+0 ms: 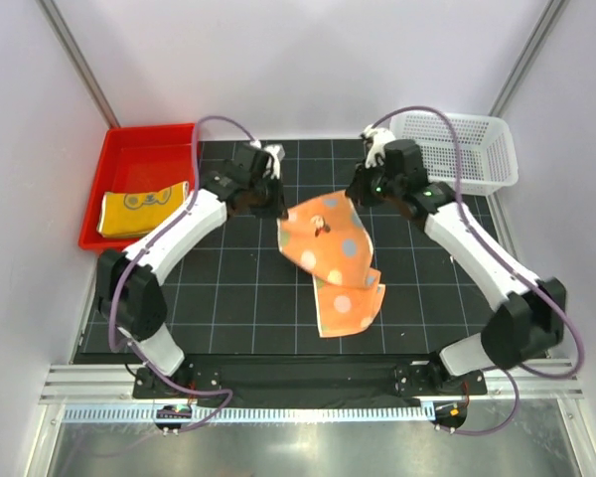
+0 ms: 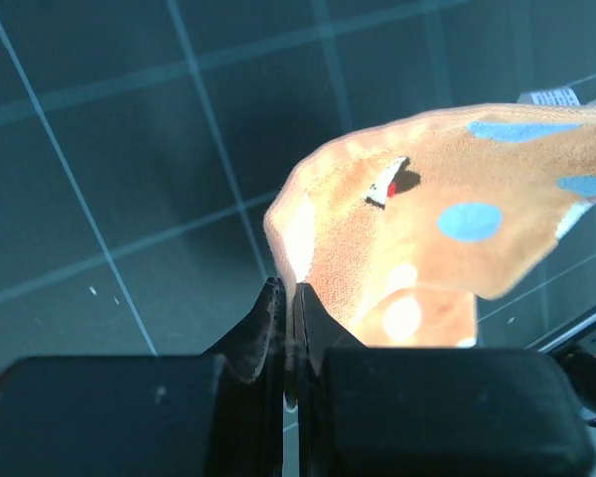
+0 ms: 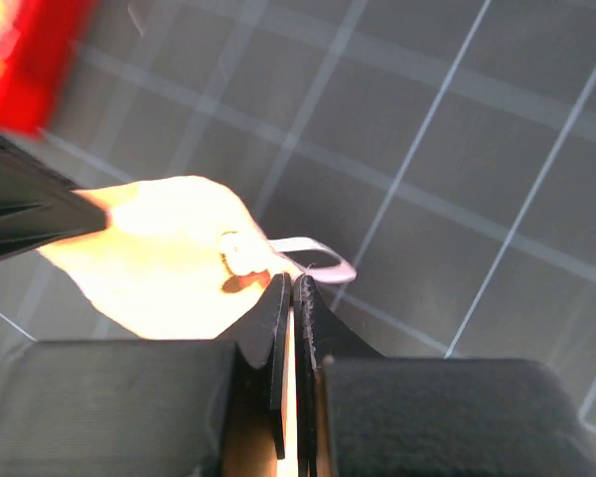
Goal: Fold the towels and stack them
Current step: Flatten out the crumpled towel
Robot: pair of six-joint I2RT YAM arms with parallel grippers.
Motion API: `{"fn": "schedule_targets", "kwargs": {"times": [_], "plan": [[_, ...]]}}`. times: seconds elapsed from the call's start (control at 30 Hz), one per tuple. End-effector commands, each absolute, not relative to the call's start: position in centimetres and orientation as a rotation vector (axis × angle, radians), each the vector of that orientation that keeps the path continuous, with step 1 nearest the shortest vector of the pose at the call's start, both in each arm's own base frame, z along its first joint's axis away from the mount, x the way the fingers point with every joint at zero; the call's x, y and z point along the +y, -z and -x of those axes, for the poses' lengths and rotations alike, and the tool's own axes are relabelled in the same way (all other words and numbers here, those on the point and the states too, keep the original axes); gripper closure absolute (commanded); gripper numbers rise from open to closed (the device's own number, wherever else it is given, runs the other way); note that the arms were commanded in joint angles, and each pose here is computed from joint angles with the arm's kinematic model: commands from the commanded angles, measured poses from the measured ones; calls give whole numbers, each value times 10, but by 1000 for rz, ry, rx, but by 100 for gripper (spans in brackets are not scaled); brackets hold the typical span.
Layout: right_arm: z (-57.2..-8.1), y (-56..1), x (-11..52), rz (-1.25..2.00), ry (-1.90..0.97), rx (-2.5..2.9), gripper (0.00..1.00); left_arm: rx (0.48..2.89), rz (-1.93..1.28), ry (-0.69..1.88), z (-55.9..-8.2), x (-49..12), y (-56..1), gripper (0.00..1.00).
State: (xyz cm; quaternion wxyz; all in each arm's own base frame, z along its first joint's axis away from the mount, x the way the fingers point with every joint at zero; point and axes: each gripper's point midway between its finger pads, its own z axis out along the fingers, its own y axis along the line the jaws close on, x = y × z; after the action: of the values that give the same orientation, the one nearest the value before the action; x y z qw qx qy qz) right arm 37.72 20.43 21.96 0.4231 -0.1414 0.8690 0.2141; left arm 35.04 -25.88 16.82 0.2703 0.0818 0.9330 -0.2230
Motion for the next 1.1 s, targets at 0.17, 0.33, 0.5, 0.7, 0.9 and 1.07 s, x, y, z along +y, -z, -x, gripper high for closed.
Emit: {"fn": "schedule_targets", "kwargs": {"times": [0.17,0.33,0.5,0.7,0.9,1.07], "plan": [[-314,-411,179,262,-602,1678,99,2021,-382,761,-318,-247,-363,100],[-240,-466,162,259,-732,1497,99,1808,-433,996,-249,-246,-438,100],[-178,-492,152,259,-884,1357,99,1686,-547,1266,-188,-265,-476,100],[-159,-517,153,250,-979,1276,99,1630,-616,1355,-163,-275,-499,100],[-199,-518,140,132,-833,1318,99,1749,-490,1086,-213,-266,-486,100],[-272,-480,145,96,-639,1450,99,1885,-331,836,-295,-240,-450,100]]}}
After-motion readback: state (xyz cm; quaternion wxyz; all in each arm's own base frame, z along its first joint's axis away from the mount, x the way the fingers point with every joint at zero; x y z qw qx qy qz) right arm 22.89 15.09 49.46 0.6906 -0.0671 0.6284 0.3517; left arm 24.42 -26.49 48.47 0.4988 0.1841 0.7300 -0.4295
